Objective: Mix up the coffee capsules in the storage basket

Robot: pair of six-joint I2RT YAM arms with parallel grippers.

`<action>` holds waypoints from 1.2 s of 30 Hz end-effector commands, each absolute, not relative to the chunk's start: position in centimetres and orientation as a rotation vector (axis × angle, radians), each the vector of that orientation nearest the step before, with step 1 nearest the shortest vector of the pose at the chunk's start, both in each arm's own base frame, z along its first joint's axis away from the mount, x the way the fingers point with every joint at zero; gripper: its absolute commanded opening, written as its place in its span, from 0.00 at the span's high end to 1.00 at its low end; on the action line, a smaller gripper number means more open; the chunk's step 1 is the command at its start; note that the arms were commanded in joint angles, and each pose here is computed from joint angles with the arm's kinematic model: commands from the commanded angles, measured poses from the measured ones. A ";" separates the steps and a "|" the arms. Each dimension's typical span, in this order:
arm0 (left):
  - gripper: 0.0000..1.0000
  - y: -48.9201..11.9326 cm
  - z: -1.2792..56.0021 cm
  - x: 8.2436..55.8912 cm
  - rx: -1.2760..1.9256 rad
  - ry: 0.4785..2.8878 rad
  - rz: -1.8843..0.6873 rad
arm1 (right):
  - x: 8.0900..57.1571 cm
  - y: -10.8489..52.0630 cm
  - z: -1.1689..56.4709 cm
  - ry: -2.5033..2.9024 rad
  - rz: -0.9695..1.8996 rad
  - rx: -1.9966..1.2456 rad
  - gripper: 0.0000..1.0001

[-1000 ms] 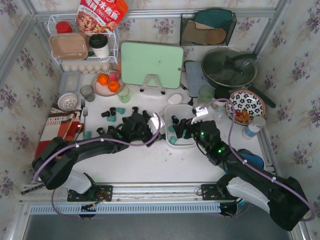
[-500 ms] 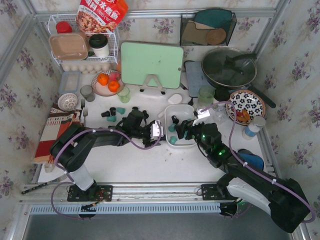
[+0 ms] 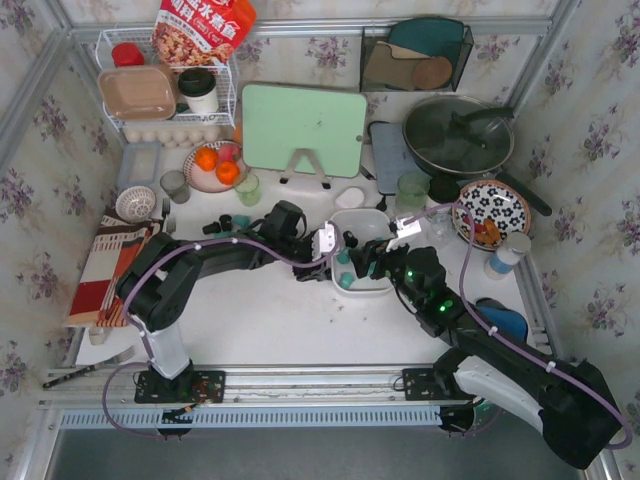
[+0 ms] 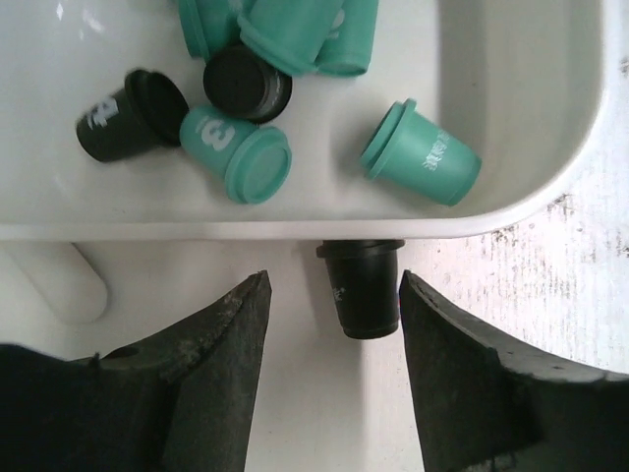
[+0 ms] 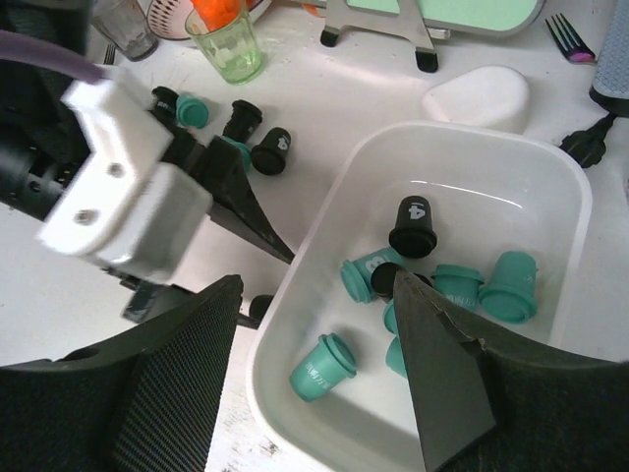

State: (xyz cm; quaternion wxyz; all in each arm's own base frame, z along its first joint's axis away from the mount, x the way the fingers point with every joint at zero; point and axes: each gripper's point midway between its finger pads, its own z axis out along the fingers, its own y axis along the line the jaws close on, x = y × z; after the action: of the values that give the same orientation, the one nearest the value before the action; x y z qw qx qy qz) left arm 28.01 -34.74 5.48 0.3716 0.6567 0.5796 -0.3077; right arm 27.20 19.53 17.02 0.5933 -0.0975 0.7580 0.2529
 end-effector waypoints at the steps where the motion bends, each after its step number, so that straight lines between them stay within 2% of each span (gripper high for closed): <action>1: 0.42 -34.0 3.5 27.4 1.680 1.693 -0.786 | 27.3 19.7 18.1 1.722 0.601 -0.233 0.30; 9: 0.44 -35.8 1.7 28.1 1.627 1.809 -0.692 | 27.1 19.6 18.2 1.717 0.608 -0.235 0.30; 11: 0.54 -35.7 1.4 28.3 1.623 1.818 -0.665 | 27.0 19.6 18.3 1.715 0.609 -0.234 0.30; 14: 0.61 -35.3 2.0 28.3 1.607 1.802 -0.636 | 27.0 19.5 18.3 1.712 0.607 -0.230 0.30; 21: 0.67 -33.1 4.2 27.4 1.548 1.755 -0.565 | 26.9 19.5 18.5 1.706 0.611 -0.228 0.30; 23: 0.67 -32.9 5.4 26.9 1.520 1.702 -0.571 | 26.9 19.5 18.6 1.707 0.612 -0.225 0.30; 28: 0.66 -34.0 12.1 24.8 1.453 1.339 -0.635 | 26.5 20.5 19.5 1.716 0.670 -0.253 0.29; 31: 0.64 -34.7 15.6 23.8 1.443 1.172 -0.641 | 25.5 22.5 20.3 1.715 0.793 -0.318 0.29; 36: 0.64 -35.7 18.8 22.9 1.461 1.028 -0.629 | 23.7 25.7 21.1 1.729 1.000 -0.436 0.28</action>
State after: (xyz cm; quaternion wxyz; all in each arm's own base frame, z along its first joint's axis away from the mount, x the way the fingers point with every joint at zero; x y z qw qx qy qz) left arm 23.21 -34.25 14.95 0.5322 0.6152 0.5172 -0.2661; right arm 25.68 22.98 20.08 0.5652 -0.1424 0.7379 0.3404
